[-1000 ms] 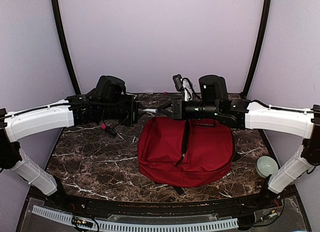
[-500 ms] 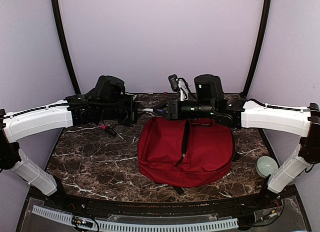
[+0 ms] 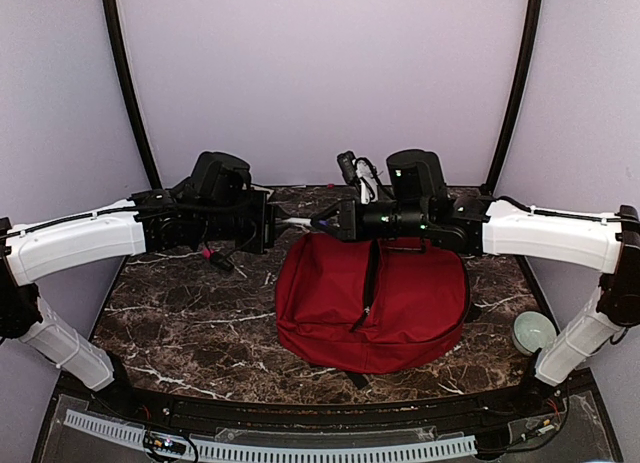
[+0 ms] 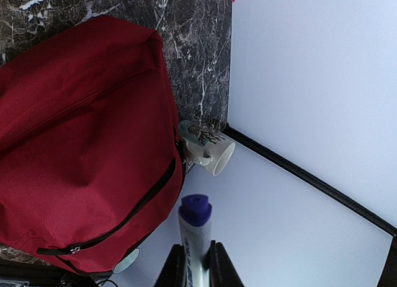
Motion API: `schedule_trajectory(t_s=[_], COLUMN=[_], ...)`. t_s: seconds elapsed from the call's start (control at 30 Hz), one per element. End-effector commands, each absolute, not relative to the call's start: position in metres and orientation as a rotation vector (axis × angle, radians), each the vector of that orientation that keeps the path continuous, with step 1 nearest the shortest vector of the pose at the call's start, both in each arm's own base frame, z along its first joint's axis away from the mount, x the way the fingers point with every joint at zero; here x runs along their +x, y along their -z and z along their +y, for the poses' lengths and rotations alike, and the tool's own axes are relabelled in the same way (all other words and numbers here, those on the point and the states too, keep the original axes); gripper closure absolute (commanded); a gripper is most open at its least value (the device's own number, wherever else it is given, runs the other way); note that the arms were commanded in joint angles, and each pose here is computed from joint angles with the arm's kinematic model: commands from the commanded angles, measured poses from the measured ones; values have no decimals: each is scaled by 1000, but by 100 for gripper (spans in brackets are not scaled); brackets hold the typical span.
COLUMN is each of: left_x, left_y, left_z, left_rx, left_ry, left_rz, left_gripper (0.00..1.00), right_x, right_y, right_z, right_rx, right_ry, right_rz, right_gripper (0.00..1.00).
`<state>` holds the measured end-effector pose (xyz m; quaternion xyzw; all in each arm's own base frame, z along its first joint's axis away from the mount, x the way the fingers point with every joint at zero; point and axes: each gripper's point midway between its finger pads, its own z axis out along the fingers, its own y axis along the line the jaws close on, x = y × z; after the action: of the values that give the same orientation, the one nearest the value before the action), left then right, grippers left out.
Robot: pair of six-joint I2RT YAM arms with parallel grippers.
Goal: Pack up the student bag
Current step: Pass from the left arm to the right, then place the pen in the lower front pocket of the bag.
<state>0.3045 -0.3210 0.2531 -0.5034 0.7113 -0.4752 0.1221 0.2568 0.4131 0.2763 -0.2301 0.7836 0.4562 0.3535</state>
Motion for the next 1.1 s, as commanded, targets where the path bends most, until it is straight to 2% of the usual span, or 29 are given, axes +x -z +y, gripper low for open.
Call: schedule_trajectory(t_s=[0.0, 0.17, 0.33, 0.43, 0.67, 0.87, 1.07], left_x=[302, 301, 297, 295, 289, 278, 269], left_y=[-269, -267, -262, -260, -258, -251, -250], left_z=[-315, -315, -312, -310, -299, -283, -261], left_rx=[-1449, -1447, -1460, -1462, -1460, -1462, -1360], left_ry=[1416, 1406, 1388, 1384, 1348, 1256, 1216], left_rz=[2041, 2048, 2059, 2062, 2066, 2108, 2096], left_gripper=[100, 100, 99, 93, 66, 38, 22], right_x=[254, 256, 258, 260, 264, 267, 267], right_y=[-288, -286, -286, -287, -294, -299, -293], right_z=[421, 420, 419, 418, 414, 409, 380], right_rx=[-623, -615, -606, -599, -582, -565, -555], right_ry=[-1207, -1187, -1173, -1164, -1141, -1132, -1037], right_rz=[1990, 1999, 2004, 2003, 1982, 1971, 1988], right_gripper=[91, 100, 100, 100, 100, 100, 100])
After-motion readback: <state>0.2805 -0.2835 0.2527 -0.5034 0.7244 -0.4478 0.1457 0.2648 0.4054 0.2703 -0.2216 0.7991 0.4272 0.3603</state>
